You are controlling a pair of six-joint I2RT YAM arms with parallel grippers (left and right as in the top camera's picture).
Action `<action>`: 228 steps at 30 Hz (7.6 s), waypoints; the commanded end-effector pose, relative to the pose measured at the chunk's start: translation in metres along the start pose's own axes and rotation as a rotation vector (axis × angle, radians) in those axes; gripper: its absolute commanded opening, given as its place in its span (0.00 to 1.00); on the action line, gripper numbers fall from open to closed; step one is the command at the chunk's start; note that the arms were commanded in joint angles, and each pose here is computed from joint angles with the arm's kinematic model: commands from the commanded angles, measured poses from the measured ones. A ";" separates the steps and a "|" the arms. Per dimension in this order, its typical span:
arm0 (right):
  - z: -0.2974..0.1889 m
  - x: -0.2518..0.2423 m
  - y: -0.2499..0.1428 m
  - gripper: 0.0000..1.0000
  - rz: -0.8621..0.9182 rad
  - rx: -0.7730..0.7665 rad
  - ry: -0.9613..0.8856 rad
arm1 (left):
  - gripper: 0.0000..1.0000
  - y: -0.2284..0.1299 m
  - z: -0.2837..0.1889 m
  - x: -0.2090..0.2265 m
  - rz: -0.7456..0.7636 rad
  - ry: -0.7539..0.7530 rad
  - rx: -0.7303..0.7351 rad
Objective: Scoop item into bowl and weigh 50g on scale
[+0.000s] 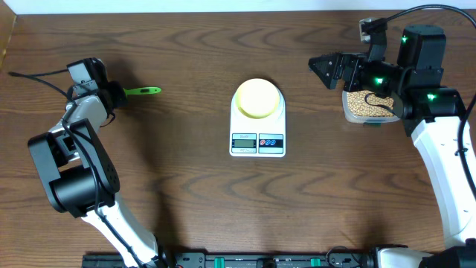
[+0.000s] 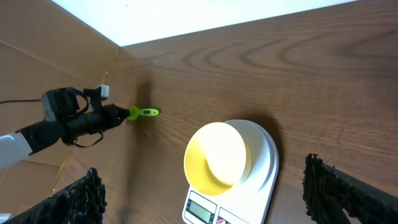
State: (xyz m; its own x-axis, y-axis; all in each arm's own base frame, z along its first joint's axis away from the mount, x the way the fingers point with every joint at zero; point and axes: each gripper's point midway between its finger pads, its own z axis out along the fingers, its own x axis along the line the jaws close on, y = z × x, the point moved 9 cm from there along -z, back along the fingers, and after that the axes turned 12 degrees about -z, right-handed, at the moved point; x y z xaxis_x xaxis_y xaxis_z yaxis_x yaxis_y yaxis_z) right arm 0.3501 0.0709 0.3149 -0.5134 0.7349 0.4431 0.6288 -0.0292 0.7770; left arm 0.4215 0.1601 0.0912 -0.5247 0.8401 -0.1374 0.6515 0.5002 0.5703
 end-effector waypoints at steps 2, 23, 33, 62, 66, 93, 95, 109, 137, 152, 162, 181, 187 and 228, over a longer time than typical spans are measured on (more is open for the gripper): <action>-0.005 0.010 0.007 0.99 0.006 -0.019 0.022 | 0.07 0.003 -0.007 -0.012 -0.093 -0.097 0.031; 0.000 0.050 0.012 0.84 0.115 0.011 0.342 | 0.07 -0.015 -0.233 -0.151 -0.067 -0.775 0.191; 0.008 0.070 0.007 0.75 0.082 0.048 0.430 | 0.07 -0.060 -0.263 -0.215 0.077 -0.939 0.294; 0.013 0.076 -0.003 0.01 0.117 0.104 0.441 | 0.07 -0.078 -0.290 -0.254 0.139 -1.087 0.281; 0.016 0.069 -0.007 0.01 0.151 0.117 0.354 | 0.17 -0.077 -0.292 -0.255 0.144 -1.100 0.281; -0.059 -0.003 -0.020 0.01 0.107 0.342 -0.767 | 0.63 -0.155 -0.315 -0.204 0.645 -0.623 0.290; -0.061 -0.004 -0.022 0.01 0.107 0.357 -0.791 | 0.63 -0.167 -0.316 -0.210 0.694 -0.653 0.322; -0.063 -0.006 -0.026 0.01 0.110 0.389 -0.818 | 0.63 -0.252 -0.235 -0.269 0.870 -0.586 0.531; -0.067 -0.008 -0.028 0.01 0.095 0.404 -0.863 | 0.63 -0.285 -0.167 -0.277 0.914 -0.453 0.543; -0.067 -0.008 -0.027 0.01 0.094 0.401 -0.870 | 0.63 -0.298 -0.164 -0.269 0.934 -0.442 0.572; -0.068 -0.009 -0.027 0.01 0.092 0.400 -0.876 | 0.63 -0.325 -0.161 -0.258 0.984 -0.414 0.604; -0.071 -0.015 -0.024 0.01 0.095 0.377 -0.912 | 0.91 -0.190 -0.306 -0.243 0.786 -0.505 0.114; -0.073 -0.017 -0.025 0.01 0.091 0.387 -0.917 | 0.98 -0.171 -0.348 -0.221 0.741 -0.582 0.022; 0.002 -0.127 -0.099 0.01 0.142 0.508 -0.888 | 0.98 -0.163 -0.369 -0.187 0.736 -0.517 -0.014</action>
State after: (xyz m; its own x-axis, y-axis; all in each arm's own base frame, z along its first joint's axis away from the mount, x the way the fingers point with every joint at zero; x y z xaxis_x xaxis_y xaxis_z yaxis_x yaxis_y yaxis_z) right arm 0.3526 -0.0206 0.1932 0.1026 0.9813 -0.1631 0.9145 -0.0286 0.4036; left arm 0.2107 -0.1589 0.3188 0.3538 0.9319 -0.0796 0.7213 -0.2176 0.6575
